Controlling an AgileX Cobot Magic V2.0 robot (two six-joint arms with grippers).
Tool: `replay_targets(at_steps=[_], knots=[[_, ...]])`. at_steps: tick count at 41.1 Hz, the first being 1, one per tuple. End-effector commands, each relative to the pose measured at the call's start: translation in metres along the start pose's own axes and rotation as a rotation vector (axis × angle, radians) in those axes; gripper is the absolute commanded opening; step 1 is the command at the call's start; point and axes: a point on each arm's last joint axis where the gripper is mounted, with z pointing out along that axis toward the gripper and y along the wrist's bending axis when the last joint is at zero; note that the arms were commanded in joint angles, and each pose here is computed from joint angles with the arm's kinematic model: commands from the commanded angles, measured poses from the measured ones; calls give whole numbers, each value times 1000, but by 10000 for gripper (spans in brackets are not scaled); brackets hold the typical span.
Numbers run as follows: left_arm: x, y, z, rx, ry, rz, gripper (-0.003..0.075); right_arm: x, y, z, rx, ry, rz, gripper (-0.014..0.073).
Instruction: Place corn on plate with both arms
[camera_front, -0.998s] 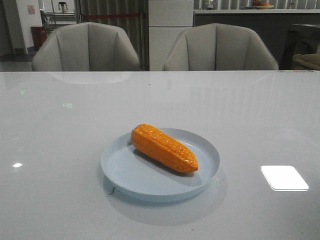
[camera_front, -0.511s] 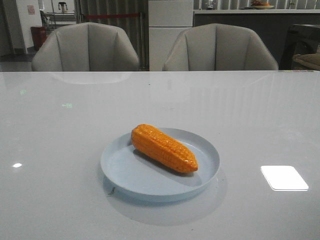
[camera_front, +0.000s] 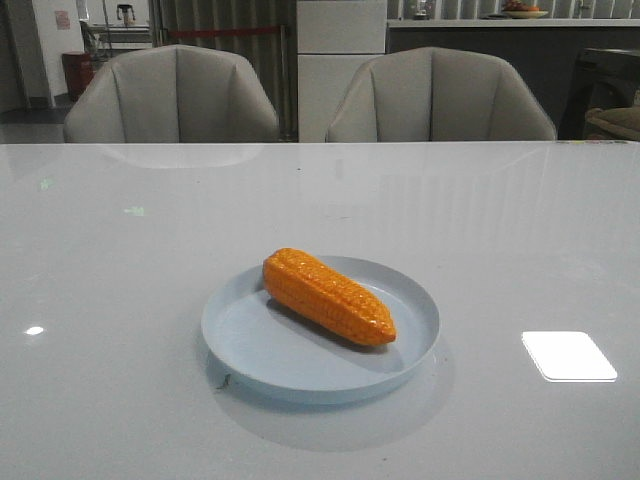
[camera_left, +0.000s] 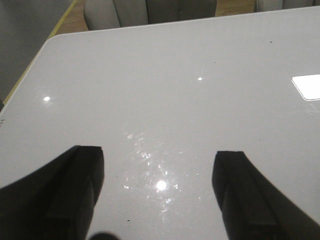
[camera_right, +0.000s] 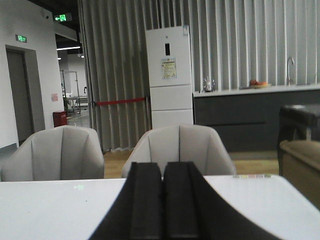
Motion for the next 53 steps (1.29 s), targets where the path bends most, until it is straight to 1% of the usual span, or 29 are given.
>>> replay_targets(at_steps=[1, 6, 18, 19, 32, 35, 53], knots=[[-16, 3, -3, -20, -105, -18, 507, -9, 1, -3, -1, -151, -54, 57], [-16, 3, -3, -20, -105, -18, 507, 12, -3, -2, 20, -72, 20, 57], [-16, 3, -3, -20, -105, -18, 507, 59, -6, -5, 29, 80, 5, 57], [-16, 3, -3, -20, -105, -18, 507, 62, -6, -5, 29, 112, 5, 57], [-16, 3, -3, -20, -105, -18, 507, 78, -6, -8, 26, 294, 8, 57], [-16, 3, -3, -20, -105, -18, 507, 80, -6, -9, 26, 318, 8, 57], [-16, 3, -3, -20, -105, -18, 507, 80, -6, -9, 26, 323, 8, 57]])
